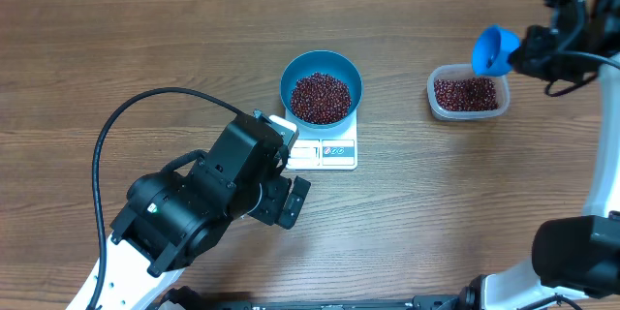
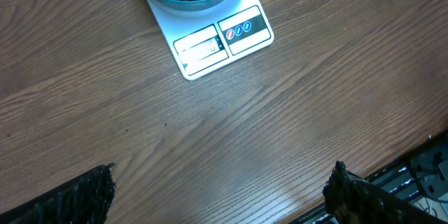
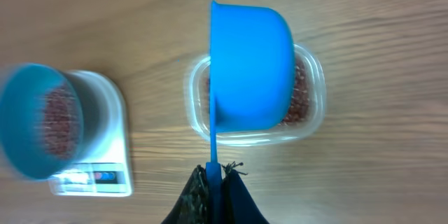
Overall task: Scoop item into bowl and weigh 150g on scale
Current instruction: 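Move the empty scoop with the right gripper back to the tub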
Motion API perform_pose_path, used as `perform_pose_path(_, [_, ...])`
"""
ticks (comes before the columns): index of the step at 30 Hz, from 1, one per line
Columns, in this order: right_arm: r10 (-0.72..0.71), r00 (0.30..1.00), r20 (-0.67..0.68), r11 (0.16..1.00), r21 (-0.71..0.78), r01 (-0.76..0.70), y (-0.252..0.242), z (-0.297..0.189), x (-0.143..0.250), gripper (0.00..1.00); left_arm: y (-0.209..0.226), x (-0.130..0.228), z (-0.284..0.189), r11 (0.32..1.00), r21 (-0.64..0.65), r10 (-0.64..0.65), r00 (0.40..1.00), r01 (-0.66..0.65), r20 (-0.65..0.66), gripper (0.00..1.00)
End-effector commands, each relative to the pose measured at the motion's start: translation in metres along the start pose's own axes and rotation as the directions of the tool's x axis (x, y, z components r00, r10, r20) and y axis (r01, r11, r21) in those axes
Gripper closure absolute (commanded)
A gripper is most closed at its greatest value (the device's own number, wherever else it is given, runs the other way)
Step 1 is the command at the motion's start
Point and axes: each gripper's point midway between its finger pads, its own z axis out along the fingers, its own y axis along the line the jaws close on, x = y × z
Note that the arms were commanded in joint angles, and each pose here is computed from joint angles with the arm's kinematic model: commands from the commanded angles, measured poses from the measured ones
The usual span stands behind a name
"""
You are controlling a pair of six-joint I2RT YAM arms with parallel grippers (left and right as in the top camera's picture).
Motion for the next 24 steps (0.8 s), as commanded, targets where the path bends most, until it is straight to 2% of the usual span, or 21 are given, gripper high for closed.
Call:
perform_pose_path(1, [-0.063, 0.998, 0.007, 0.935, 0.350, 0.057, -0.015, -0.011, -0.003, 0.96, -0.001, -0.003, -0.002, 1.000, 0.005, 0.014, 1.000, -0.014, 0.007, 0.01])
perform_pose_path(4, [-0.119, 0.992, -0.027, 0.887, 0.446, 0.119, -0.010, -0.012, 0.001, 0.96, -0.001, -0.003, -0.002, 1.000, 0.004, 0.014, 1.000, -0.014, 0.007, 0.00])
perform_pose_path(10, [-0.173, 0.981, -0.089, 0.822, 0.535, 0.194, -0.005, -0.003, 0.010, 0.96, -0.001, -0.003, -0.002, 1.000, 0.005, 0.014, 1.000, -0.014, 0.007, 0.00])
perform_pose_path(16, [-0.187, 0.978, -0.091, 0.824, 0.527, 0.206, 0.002, -0.002, 0.011, 0.96, -0.001, -0.003, -0.002, 1.000, 0.005, 0.014, 1.000, -0.014, 0.007, 0.01])
perform_pose_path(19, [-0.173, 0.981, -0.091, 0.917, 0.348, 0.194, 0.030, 0.012, 0.019, 0.96, -0.001, -0.003, -0.002, 1.000, 0.005, 0.014, 1.000, -0.014, 0.007, 0.00])
perform_pose_path(21, [-0.156, 0.986, -0.059, 0.984, 0.081, 0.160, 0.067, 0.013, 0.022, 0.96, -0.001, -0.003, -0.002, 1.000, 0.005, 0.014, 1.000, -0.014, 0.007, 0.00])
perform_pose_path(24, [-0.218, 0.976, -0.004, 0.965, -0.149, 0.215, 0.099, -0.007, 0.025, 0.96, -0.001, -0.003, -0.002, 1.000, 0.005, 0.014, 1.000, -0.014, 0.007, 0.00])
